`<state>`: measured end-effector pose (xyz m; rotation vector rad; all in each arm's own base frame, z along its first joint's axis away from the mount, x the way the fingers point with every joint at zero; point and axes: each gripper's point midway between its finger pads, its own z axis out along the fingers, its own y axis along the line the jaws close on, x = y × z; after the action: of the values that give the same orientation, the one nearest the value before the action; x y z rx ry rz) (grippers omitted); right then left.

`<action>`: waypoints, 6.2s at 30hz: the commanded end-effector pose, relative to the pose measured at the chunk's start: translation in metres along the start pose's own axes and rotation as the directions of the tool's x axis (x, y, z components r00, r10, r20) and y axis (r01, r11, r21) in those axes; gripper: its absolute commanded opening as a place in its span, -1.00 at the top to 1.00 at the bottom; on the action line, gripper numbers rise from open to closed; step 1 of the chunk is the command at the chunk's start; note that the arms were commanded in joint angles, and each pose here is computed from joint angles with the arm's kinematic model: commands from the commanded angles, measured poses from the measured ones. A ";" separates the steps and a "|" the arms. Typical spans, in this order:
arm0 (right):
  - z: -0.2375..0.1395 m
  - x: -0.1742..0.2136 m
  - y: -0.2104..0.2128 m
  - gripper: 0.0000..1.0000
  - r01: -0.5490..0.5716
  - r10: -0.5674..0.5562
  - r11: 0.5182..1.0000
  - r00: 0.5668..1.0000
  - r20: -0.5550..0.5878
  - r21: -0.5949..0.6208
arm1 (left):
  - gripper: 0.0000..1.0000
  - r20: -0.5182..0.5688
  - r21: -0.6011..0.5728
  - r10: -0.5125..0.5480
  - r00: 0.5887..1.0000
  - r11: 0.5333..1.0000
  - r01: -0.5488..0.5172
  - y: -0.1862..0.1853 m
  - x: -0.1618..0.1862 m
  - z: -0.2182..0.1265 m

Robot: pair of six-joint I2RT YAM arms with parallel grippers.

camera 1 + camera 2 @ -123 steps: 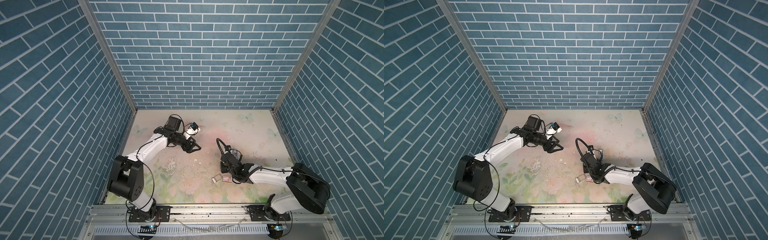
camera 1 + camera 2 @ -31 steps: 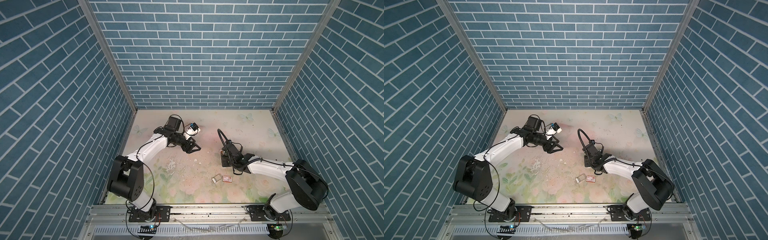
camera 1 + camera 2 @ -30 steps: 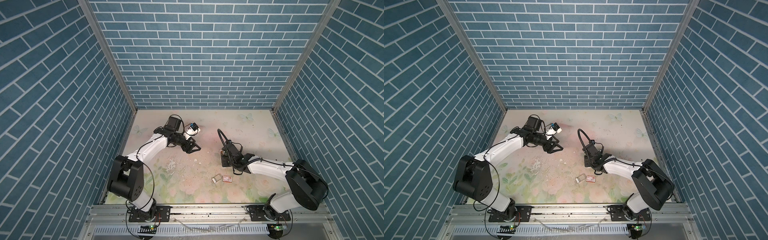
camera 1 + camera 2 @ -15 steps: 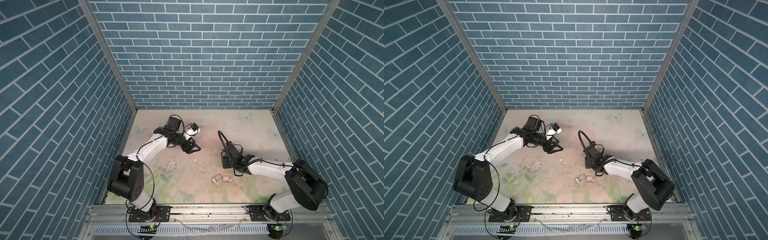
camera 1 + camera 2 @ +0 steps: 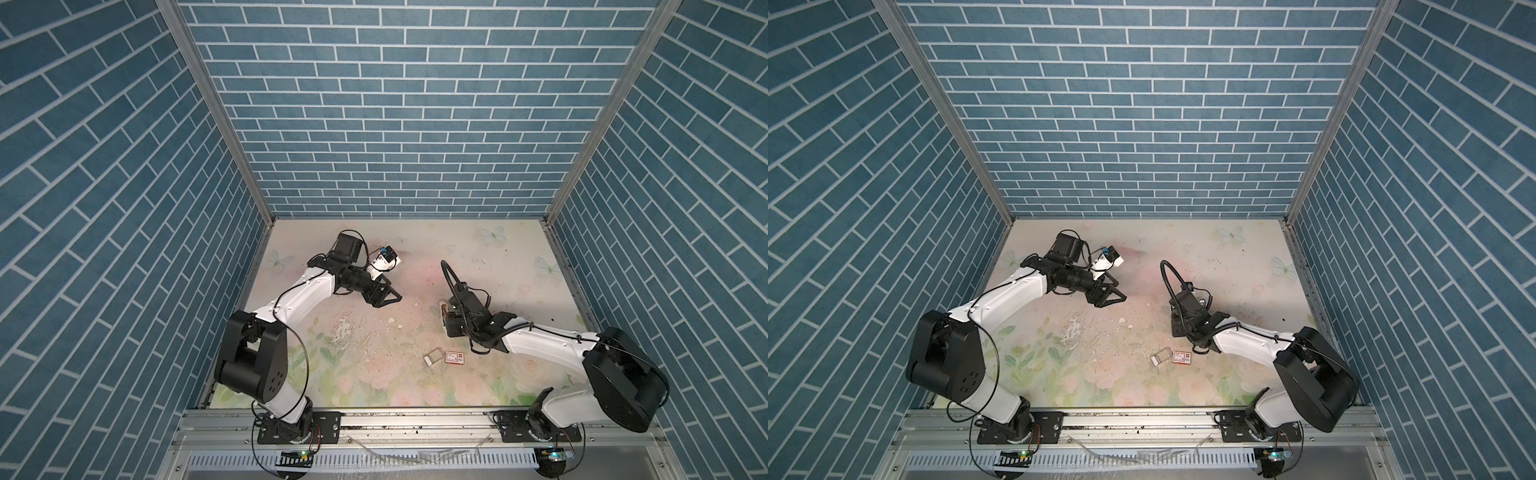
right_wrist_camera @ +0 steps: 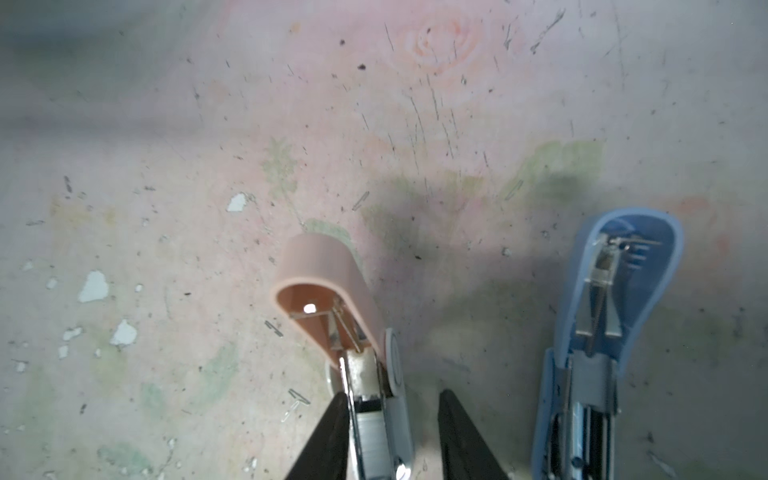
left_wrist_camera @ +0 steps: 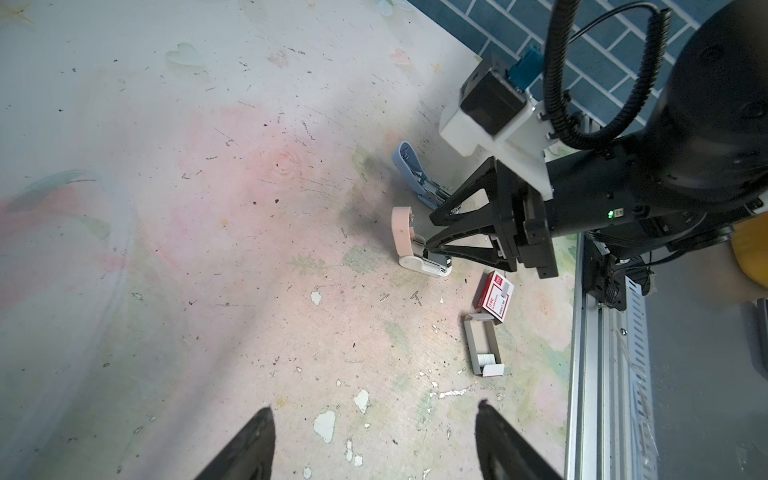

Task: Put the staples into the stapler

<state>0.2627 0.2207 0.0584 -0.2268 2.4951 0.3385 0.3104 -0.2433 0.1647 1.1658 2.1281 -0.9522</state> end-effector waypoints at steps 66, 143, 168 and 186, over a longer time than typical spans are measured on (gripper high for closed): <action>-0.031 0.037 0.043 0.32 0.129 -0.139 0.983 0.987 -0.075 -0.134 | -0.55 -0.029 -0.016 0.014 0.999 1.000 -0.015 0.000 0.006 -0.003; -0.014 0.108 0.101 0.57 0.163 -0.201 0.968 0.959 -0.200 -0.191 | -0.55 -0.028 0.002 0.011 1.000 1.000 -0.011 -0.001 0.010 0.000; -0.004 0.120 0.090 0.51 0.231 -0.246 0.969 0.930 -0.273 -0.086 | -0.55 -0.026 0.004 0.011 1.000 1.000 -0.011 -0.002 0.009 0.000; -0.005 0.111 0.082 0.71 0.297 -0.281 0.954 0.924 -0.259 0.025 | -0.55 -0.027 0.003 0.011 1.000 1.000 -0.010 -0.002 0.010 0.000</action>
<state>0.1521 0.3075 0.0186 -0.6706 2.6353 0.2341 0.3079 -0.2395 0.1588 1.1893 2.1450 -0.9238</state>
